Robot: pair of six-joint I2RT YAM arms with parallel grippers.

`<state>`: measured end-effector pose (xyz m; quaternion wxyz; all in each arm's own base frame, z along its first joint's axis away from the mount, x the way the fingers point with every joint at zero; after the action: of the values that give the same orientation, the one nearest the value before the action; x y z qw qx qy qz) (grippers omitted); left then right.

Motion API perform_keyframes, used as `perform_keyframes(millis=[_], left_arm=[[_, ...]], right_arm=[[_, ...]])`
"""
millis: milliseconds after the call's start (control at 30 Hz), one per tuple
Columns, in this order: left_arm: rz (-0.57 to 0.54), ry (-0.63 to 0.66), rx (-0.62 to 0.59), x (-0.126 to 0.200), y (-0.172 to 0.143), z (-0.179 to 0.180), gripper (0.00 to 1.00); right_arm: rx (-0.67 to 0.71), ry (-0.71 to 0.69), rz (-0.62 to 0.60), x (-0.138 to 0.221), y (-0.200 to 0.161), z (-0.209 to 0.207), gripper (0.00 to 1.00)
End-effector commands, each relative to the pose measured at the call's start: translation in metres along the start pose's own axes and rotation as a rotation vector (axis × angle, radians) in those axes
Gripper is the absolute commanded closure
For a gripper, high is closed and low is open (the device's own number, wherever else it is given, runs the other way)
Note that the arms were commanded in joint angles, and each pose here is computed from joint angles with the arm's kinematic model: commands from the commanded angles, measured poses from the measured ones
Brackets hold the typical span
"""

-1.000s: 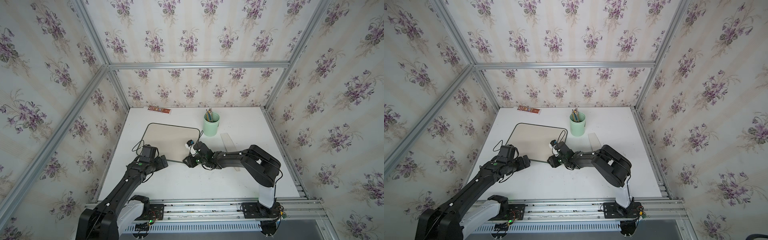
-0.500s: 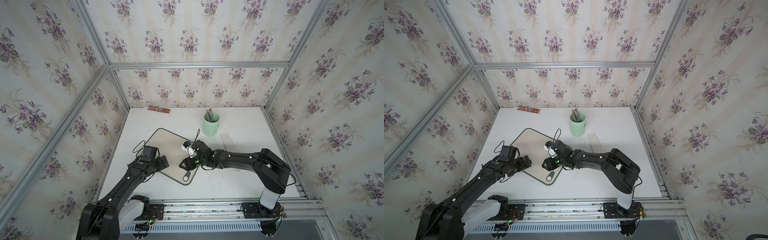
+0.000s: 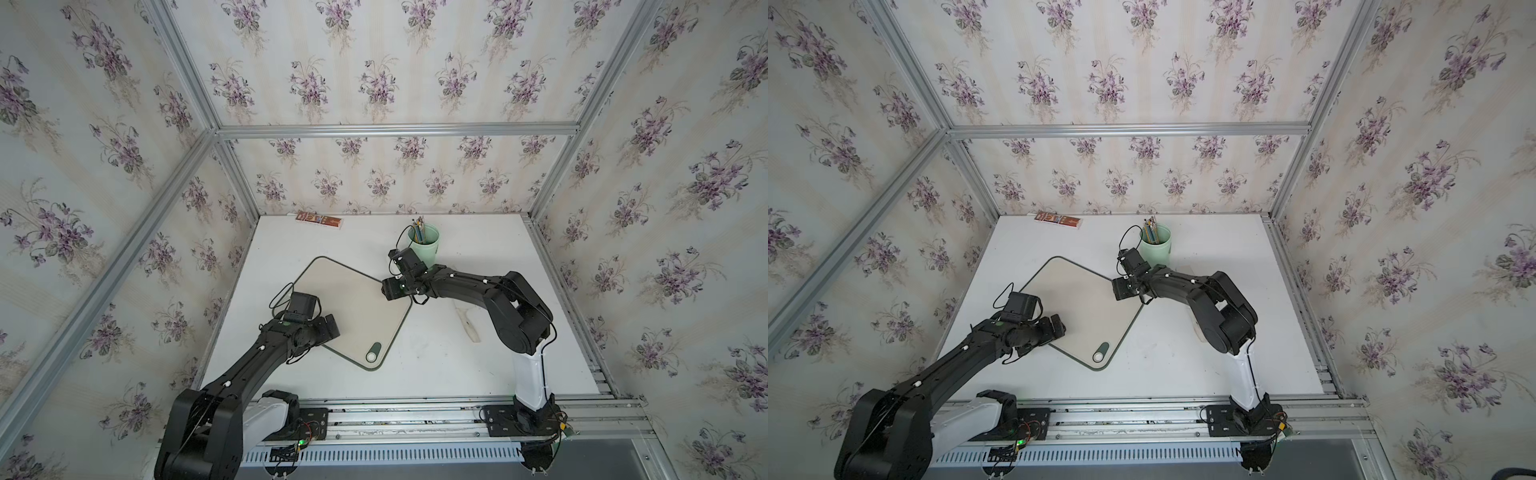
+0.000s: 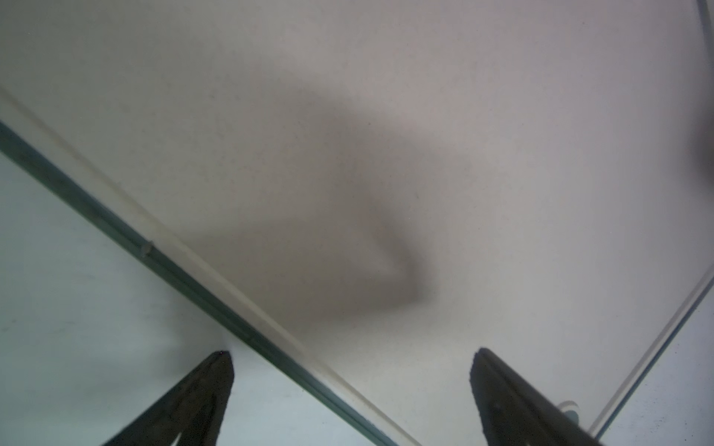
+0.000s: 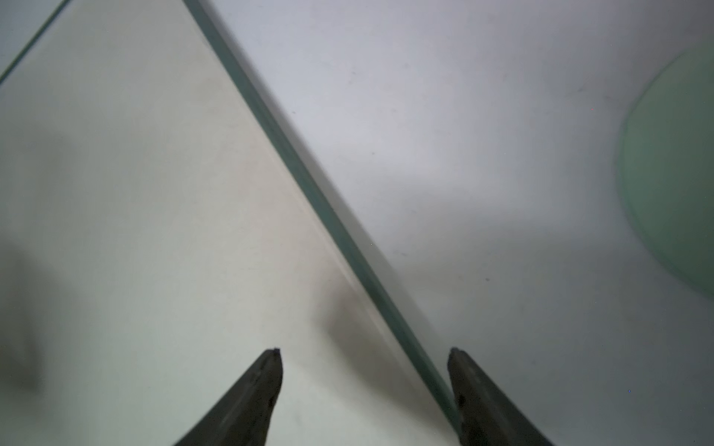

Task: Align the knife with the edge of the cutting board
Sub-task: Adjust the work surface at the center of the board.

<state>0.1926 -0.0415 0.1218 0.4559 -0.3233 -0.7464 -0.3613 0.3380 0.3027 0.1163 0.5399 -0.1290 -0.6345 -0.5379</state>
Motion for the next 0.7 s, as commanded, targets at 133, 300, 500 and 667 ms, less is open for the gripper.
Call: perform_keyframes(millis=[133, 300, 500, 667], left_arm=[[0.008, -0.025, 0.015, -0.006, 0.006, -0.007, 0.01], [0.01, -0.041, -0.003, -0.011, 0.017, -0.018, 0.01], [0.094, -0.112, -0.04, -0.036, 0.038, -0.044, 0.01], [0.156, -0.169, -0.059, -0.054, 0.051, -0.062, 0.01]], right_arm=[[0.03, 0.017, 0.114, -0.014, -0.016, -0.008, 0.26], [-0.026, 0.189, 0.121, 0.003, -0.044, 0.005, 0.31], [-0.063, 0.321, 0.119, 0.024, -0.077, 0.023, 0.34], [-0.014, 0.322, 0.177, 0.029, -0.115, 0.048, 0.35]])
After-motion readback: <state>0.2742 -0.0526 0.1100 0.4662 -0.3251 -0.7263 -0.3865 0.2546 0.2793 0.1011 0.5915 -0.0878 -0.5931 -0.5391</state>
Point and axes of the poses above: each gripper's point midway between its finger pads, its own x axis back along the fingers, its own z axis along the line the jaws close on, y = z × x, the point moved 10 cm from there along x, back along the fingers, and after that the axes turned 7 degrees about x, right-handed, at the moved point
